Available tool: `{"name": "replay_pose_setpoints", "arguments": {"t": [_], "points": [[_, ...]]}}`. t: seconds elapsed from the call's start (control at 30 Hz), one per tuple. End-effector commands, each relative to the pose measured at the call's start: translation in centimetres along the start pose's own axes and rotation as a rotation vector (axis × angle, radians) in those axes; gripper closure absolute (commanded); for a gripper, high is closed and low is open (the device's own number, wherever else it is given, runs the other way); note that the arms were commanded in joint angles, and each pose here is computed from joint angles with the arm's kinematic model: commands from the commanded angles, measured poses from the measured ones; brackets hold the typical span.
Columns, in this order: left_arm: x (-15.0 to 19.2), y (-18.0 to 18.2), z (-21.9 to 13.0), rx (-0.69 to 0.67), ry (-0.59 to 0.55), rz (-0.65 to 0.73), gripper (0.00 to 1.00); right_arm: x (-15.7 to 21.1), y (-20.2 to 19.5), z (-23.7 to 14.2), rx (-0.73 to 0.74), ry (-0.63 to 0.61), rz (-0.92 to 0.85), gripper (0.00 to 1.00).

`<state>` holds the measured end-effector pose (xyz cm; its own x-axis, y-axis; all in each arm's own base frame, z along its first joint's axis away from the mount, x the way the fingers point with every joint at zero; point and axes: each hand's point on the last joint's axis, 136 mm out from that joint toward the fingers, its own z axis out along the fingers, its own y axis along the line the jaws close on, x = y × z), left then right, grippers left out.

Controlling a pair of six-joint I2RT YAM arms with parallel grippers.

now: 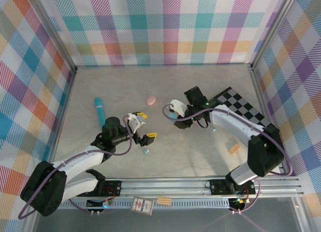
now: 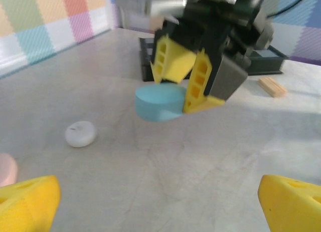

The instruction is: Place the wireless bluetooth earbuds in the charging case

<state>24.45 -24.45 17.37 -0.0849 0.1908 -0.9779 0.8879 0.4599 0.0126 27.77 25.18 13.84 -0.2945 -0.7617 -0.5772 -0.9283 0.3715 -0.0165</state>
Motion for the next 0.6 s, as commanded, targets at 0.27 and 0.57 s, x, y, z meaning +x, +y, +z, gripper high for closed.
{"name": "replay_pose_setpoints", "arguments": {"t": [0.27, 0.57], "points": [[-2.4, -5.4, 1.3, 0.322, 0.002, 0.027, 0.01, -2.1, 7.9, -5.2, -0.232, -0.085, -0.171, 0.6], [-3.3, -7.2, 1.6, 0.426, 0.002, 0.015, 0.08, -4.6, 10.0, -6.6, -0.305, -0.173, -0.226, 0.6]]}}
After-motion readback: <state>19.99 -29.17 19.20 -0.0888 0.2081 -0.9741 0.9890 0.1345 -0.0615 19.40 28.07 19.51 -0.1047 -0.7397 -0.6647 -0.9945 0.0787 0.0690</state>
